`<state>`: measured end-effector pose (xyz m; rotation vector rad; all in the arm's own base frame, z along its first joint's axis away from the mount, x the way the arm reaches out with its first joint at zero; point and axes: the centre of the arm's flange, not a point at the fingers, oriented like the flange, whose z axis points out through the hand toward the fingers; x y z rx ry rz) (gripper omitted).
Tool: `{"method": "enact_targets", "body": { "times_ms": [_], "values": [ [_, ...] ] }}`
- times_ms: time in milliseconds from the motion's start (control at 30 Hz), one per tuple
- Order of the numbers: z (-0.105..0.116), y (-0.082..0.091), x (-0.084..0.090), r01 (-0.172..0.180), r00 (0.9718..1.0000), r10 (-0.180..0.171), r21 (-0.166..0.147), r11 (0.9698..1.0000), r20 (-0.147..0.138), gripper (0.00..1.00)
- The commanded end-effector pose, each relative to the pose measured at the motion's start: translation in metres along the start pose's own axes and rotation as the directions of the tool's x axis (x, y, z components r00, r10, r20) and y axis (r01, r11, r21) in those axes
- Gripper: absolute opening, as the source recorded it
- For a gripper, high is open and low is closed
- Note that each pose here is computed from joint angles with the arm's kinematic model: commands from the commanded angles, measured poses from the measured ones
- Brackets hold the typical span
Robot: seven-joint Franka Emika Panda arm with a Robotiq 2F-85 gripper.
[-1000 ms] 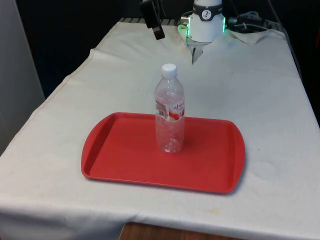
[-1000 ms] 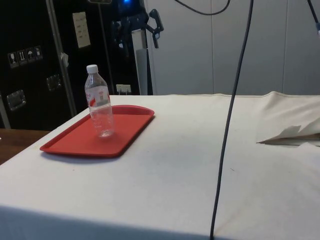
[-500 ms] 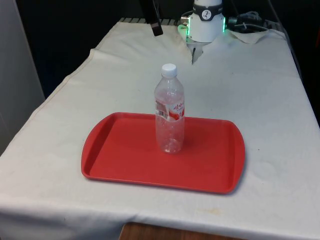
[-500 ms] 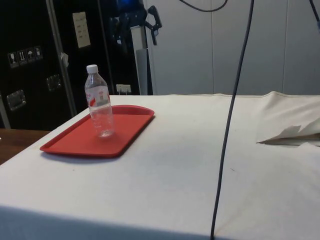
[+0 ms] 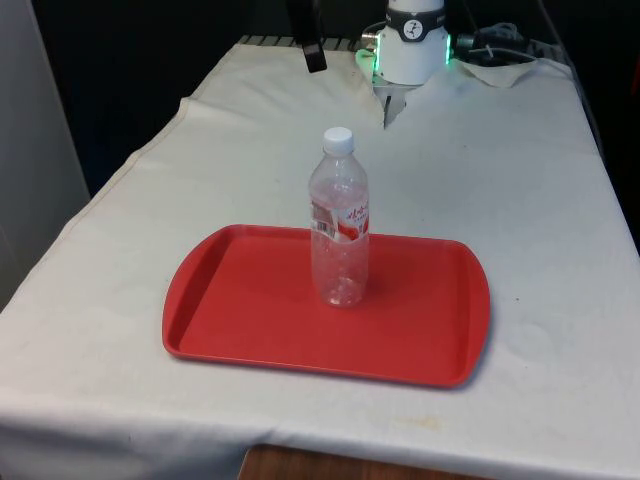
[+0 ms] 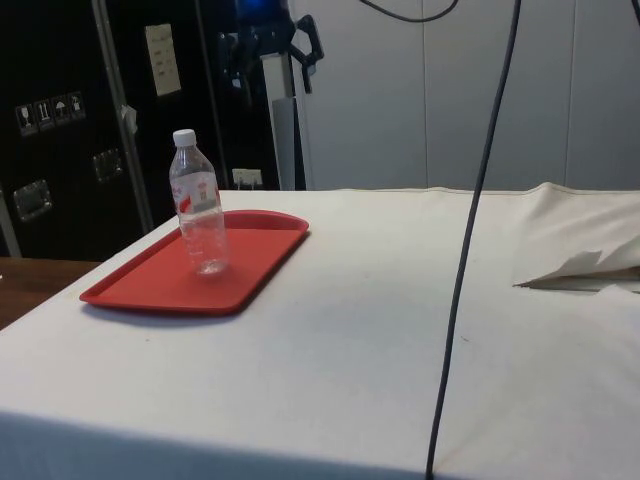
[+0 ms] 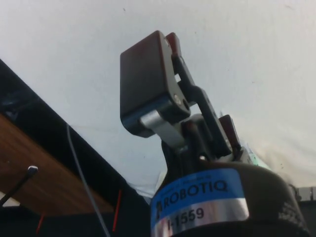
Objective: Place the bottle upright on the tray.
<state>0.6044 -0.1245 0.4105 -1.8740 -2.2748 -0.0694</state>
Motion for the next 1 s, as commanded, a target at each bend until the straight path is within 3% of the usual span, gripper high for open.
{"method": "enact_targets", "body": {
  "times_ms": [0,33,67,100,300,333,367,400,633,667,700,800,933,967],
  "values": [
    [-0.002,-0.001,0.001,0.0,0.9997,0.001,-0.022,0.9997,0.024,1.0],
    [-0.002,-0.001,0.001,0.002,0.9996,-0.001,-0.028,0.9996,0.027,1.0],
    [0.0,-0.001,0.001,0.002,1.0,-0.002,-0.009,1.0,0.005,1.0],
    [-0.002,-0.002,0.002,0.003,0.9996,-0.002,-0.032,0.9995,0.029,1.0],
    [-0.002,-0.007,0.003,0.011,0.9986,-0.007,-0.063,0.998,0.052,1.0],
    [0.001,-0.007,0.003,0.01,0.9995,-0.009,-0.047,0.9988,0.03,1.0],
    [0.002,-0.009,0.003,0.012,0.9994,-0.011,-0.054,0.9984,0.034,1.0],
    [-0.002,-0.009,0.005,0.015,0.9982,-0.011,-0.077,0.9969,0.06,1.0],
    [0.0,-0.014,0.007,0.025,0.9964,-0.016,-0.107,0.9939,0.083,1.0],
    [0.002,-0.013,0.006,0.023,0.9981,-0.018,-0.086,0.996,0.059,1.0],
    [0.0,-0.016,0.008,0.028,0.9958,-0.017,-0.117,0.9927,0.09,1.0],
    [0.001,-0.019,0.009,0.033,0.995,-0.02,-0.132,0.9907,0.098,1.0],
    [0.003,-0.022,0.011,0.037,0.9949,-0.023,-0.143,0.989,0.099,1.0],
    [0.005,-0.021,0.011,0.035,0.9963,-0.025,-0.129,0.991,0.083,1.0]
  ]
}}
